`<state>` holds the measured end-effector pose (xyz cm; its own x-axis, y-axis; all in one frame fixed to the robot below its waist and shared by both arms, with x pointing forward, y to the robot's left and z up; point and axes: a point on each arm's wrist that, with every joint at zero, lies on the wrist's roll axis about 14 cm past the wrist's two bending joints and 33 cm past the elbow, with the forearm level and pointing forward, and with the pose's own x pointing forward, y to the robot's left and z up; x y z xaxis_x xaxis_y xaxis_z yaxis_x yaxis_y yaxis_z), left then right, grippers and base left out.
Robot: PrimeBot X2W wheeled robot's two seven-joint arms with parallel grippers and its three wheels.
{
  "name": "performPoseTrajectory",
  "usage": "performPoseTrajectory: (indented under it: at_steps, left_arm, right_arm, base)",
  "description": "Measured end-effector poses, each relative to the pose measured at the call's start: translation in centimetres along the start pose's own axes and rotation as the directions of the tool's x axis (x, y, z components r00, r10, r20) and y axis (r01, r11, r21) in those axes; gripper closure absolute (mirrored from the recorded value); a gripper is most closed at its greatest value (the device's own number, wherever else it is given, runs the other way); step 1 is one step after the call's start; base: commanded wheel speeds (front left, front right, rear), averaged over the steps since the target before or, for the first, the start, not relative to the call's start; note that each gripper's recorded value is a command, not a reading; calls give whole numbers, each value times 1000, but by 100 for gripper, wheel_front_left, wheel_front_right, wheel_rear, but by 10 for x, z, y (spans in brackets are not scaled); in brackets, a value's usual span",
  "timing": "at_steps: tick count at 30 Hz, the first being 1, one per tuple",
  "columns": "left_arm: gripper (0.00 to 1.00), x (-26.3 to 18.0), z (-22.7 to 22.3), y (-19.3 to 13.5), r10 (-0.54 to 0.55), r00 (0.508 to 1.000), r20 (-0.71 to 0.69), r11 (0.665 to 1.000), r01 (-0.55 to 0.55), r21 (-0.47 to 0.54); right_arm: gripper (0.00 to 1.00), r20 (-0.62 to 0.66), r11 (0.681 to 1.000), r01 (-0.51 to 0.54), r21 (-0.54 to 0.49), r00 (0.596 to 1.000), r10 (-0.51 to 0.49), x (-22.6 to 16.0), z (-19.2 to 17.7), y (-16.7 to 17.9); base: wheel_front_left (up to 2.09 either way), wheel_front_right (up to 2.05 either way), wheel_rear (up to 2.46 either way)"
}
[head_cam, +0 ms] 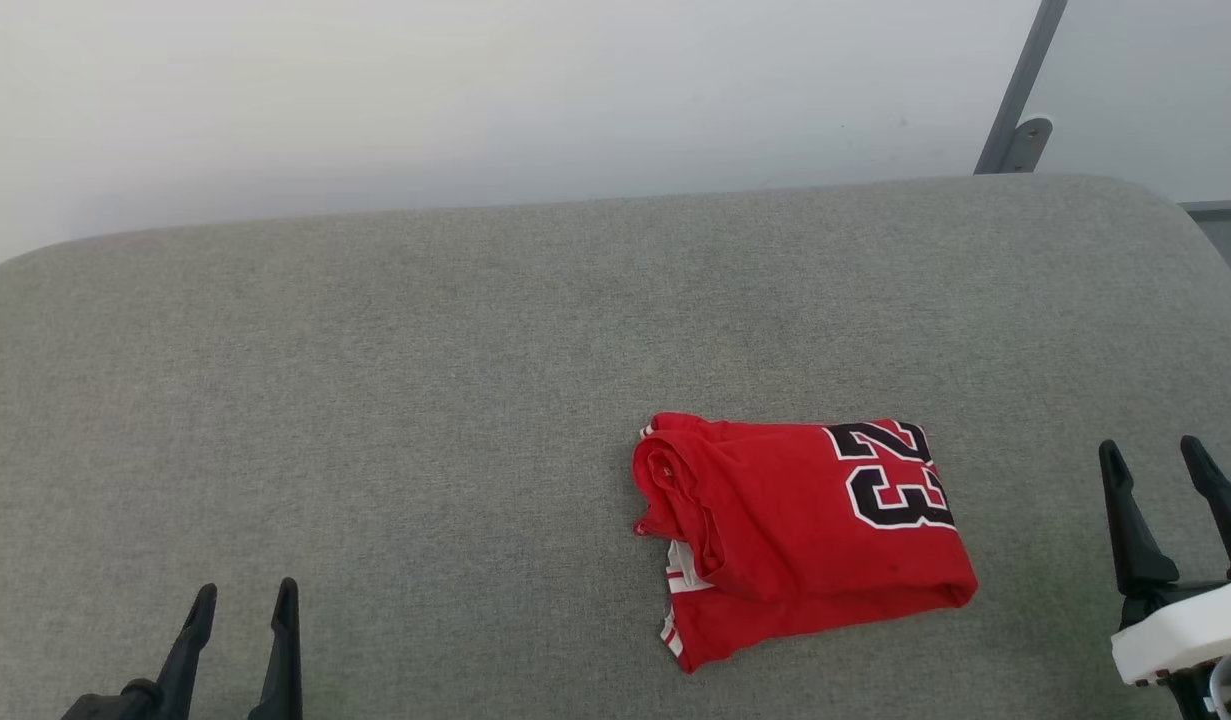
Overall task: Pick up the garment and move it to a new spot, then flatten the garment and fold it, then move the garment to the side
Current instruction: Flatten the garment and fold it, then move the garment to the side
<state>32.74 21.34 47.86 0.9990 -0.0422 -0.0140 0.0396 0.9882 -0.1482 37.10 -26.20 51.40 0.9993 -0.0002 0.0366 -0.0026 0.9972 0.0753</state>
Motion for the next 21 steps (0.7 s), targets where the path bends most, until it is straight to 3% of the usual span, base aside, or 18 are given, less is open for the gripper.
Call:
performPoseTrajectory:
  at_steps: [12, 16, 21]
  left_arm:
    - [0, 2, -3, -1, 2, 1000, -9, 1000, -2, 0]
    - [0, 8, -5, -5, -9, 1000, -13, 1000, 9, -6]
    - [0, 20, -6, -12, -28, 1000, -15, 1000, 27, -13]
  right_arm:
    - [0, -46, 1000, -13, 5, 999, 13, 4, -7, 7]
    - [0, -181, 998, -66, -3, 981, 64, 14, -26, 18]
    - [0, -371, 991, -136, -14, 921, 121, 26, -50, 30]
  base:
    - [0, 0, 0]
    - [0, 0, 0]
    - [0, 0, 0]
